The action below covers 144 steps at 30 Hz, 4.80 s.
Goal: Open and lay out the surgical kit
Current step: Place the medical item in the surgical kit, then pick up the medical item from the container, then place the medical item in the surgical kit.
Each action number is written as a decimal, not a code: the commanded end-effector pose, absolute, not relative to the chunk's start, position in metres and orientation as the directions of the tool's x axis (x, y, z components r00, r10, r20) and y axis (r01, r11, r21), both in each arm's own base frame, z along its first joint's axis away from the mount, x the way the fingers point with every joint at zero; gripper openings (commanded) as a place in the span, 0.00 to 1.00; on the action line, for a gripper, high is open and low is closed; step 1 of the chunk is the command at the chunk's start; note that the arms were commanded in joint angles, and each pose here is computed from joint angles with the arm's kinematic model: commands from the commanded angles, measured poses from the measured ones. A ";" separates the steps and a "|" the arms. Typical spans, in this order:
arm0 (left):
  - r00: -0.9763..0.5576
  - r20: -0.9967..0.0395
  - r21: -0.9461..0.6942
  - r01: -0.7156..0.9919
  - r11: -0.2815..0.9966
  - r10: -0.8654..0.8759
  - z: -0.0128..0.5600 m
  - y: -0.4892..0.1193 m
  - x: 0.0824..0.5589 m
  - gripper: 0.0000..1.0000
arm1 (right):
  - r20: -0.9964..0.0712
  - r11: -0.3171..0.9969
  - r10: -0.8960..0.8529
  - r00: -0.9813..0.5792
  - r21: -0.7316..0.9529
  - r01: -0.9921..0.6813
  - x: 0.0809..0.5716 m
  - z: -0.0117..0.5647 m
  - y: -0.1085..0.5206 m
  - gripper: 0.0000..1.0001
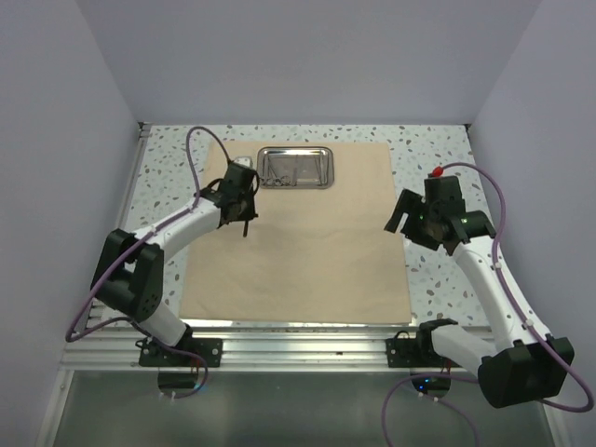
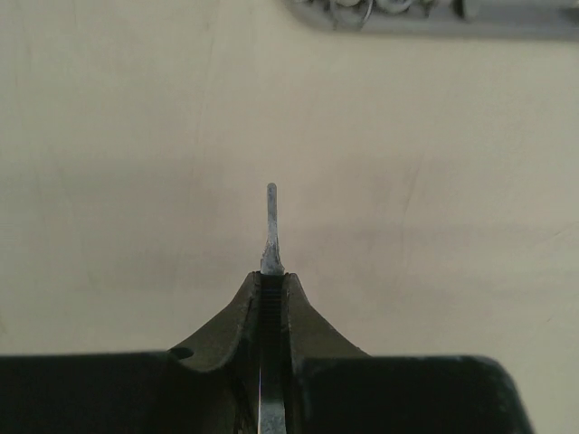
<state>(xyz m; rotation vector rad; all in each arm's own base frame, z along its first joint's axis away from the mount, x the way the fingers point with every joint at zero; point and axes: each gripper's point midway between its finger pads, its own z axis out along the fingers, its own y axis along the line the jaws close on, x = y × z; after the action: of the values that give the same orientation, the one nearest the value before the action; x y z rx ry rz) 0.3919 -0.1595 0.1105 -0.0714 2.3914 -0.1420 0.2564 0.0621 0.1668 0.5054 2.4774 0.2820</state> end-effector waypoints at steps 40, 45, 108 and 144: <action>-0.615 -0.786 -0.156 0.107 0.982 -0.058 0.101 -0.289 0.590 0.50 | -0.562 0.950 0.308 -0.768 0.133 0.284 0.262 0.179 0.038 0.82; -0.539 -0.836 -0.163 0.070 0.984 -0.100 0.087 -0.292 0.615 0.43 | -0.553 0.952 0.296 -0.779 0.108 0.285 0.261 0.178 0.034 0.82; -0.849 -0.515 -0.038 0.163 0.986 0.120 -0.045 -0.245 0.555 0.00 | -0.559 0.964 0.265 -0.785 0.135 0.230 0.261 0.173 0.048 0.83; -0.577 -0.791 -0.333 0.129 0.934 -0.203 0.200 -0.197 0.497 0.00 | -0.609 0.962 0.270 -0.746 0.150 0.226 0.264 0.193 0.045 0.83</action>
<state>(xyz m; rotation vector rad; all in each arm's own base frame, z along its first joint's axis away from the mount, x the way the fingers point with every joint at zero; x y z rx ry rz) 0.5167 -0.2195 0.1721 -0.0681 2.2013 -0.5187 0.2563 0.0415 0.1738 0.3671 2.5069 0.0484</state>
